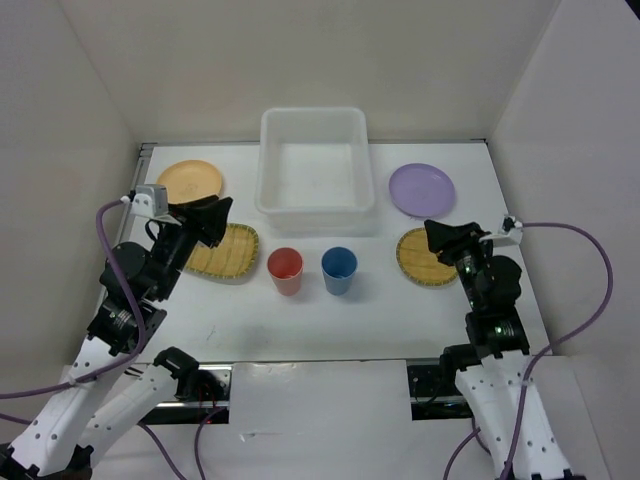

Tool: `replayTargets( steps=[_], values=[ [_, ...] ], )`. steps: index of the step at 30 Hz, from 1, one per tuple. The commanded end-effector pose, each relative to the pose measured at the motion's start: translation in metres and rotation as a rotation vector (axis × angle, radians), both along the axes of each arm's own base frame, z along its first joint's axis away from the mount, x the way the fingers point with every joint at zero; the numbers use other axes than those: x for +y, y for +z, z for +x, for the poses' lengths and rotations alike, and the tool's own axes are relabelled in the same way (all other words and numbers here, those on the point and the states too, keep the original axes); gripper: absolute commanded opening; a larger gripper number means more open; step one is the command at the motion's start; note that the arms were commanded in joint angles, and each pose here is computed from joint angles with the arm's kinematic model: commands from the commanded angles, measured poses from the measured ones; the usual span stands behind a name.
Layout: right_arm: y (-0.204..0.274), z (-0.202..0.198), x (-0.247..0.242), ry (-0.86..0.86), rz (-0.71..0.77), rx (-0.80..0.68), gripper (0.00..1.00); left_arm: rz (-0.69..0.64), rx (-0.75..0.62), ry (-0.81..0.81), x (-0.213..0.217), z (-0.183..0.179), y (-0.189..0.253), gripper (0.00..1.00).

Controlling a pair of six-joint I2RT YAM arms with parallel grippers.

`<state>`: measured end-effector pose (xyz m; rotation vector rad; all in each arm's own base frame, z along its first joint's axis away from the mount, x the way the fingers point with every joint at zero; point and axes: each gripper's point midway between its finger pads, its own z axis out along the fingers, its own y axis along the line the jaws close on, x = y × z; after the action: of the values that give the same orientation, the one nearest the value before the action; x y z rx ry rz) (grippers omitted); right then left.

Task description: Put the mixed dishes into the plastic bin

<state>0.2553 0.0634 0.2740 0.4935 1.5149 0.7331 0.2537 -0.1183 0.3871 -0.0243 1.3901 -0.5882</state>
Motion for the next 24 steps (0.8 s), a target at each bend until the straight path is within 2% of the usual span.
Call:
replayTargets(
  steps=[1,2,3,4,7,8,9,10,12,16,21,24],
  values=[
    [0.003,0.047,-0.012,-0.081,-0.062,0.003,0.47,0.005,-0.059,0.024,0.006,-0.002,0.027,0.39],
    [0.004,0.059,-0.014,-0.090,-0.072,0.006,0.48,0.002,-0.055,0.045,0.009,0.001,0.024,0.36],
    [-0.002,0.071,-0.015,-0.100,-0.076,0.035,0.60,-0.022,-0.057,0.059,0.011,0.003,0.024,0.34],
    [-0.012,0.094,-0.017,-0.107,-0.083,0.098,0.68,-0.038,-0.052,0.068,0.012,0.004,0.022,0.34],
    [-0.013,0.135,-0.037,-0.162,-0.099,0.166,0.77,-0.040,-0.031,0.087,0.013,0.014,0.017,0.36],
    [-0.044,0.154,-0.051,-0.169,-0.085,0.258,0.77,-0.029,-0.017,0.077,0.009,0.017,0.015,0.51],
    [-0.045,0.165,-0.060,-0.181,-0.081,0.268,0.77,-0.017,0.006,0.077,0.005,0.025,0.009,0.65],
    [-0.071,0.178,-0.069,-0.194,-0.065,0.328,0.77,-0.010,0.019,0.077,0.003,0.028,0.005,0.72],
    [-0.079,0.193,-0.099,-0.238,-0.030,0.350,0.77,-0.012,0.061,0.074,-0.001,0.036,-0.004,0.79],
    [-0.131,0.212,-0.135,-0.266,0.024,0.493,0.78,-0.013,0.072,0.051,-0.007,0.037,-0.007,0.82],
    [-0.163,0.224,-0.167,-0.297,0.052,0.576,0.78,0.010,0.122,0.071,-0.006,0.043,-0.022,0.86],
    [-0.177,0.232,-0.168,-0.281,0.052,0.606,0.78,0.016,0.131,0.071,-0.006,0.044,-0.023,0.88]
  ],
)
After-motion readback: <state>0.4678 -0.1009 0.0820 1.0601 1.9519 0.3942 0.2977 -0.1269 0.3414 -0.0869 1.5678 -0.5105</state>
